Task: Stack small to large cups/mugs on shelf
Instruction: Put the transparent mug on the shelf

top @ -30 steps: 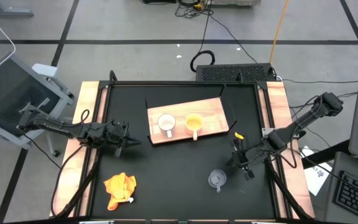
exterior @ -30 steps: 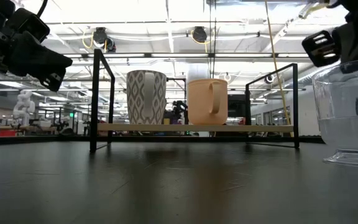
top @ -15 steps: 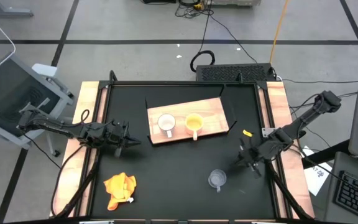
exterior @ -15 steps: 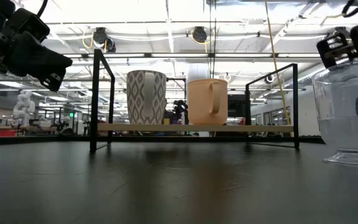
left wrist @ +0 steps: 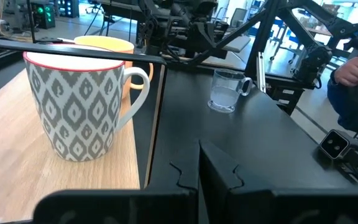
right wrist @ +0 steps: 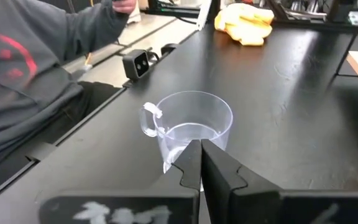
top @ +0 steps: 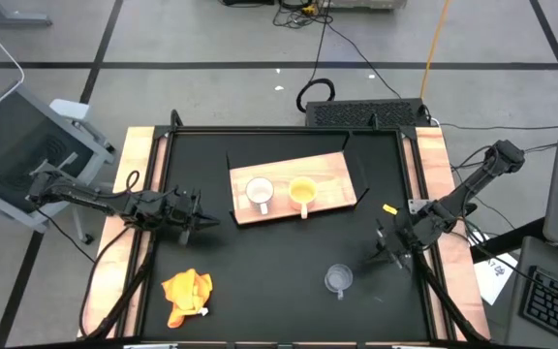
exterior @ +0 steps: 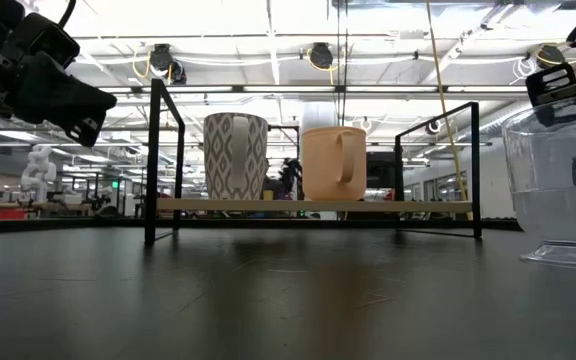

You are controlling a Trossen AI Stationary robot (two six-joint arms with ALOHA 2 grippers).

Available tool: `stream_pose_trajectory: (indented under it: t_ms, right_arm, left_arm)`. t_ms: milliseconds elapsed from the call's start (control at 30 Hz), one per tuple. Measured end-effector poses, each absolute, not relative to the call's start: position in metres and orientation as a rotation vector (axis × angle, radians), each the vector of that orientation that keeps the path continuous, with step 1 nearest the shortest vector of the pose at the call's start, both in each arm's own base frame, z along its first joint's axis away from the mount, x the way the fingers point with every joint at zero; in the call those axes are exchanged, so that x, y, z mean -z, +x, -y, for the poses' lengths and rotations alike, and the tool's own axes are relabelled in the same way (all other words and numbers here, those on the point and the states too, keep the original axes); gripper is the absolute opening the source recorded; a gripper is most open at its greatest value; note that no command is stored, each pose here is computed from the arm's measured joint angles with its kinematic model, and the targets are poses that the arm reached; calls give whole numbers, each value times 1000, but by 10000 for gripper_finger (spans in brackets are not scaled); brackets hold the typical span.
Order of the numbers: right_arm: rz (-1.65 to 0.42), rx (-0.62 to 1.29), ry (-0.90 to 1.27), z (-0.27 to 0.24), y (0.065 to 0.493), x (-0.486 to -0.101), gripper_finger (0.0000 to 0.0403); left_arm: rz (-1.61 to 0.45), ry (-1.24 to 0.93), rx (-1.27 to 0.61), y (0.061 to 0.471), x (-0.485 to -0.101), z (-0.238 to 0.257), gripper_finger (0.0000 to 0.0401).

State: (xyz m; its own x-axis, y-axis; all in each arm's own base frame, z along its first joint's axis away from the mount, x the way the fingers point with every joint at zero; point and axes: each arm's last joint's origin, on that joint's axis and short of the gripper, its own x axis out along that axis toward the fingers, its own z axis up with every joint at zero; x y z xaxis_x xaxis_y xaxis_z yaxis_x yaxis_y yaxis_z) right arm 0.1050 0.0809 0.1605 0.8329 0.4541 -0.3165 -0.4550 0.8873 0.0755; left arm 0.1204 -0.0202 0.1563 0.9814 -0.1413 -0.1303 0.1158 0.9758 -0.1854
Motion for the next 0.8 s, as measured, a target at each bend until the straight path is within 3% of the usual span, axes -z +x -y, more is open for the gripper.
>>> stream_pose_trajectory:
  t_ms: [800]
  right_arm:
    - [-311,-512,18,-81,100,-146,0]
  left_arm:
    - [-143,-222,104,120,-156,20,10]
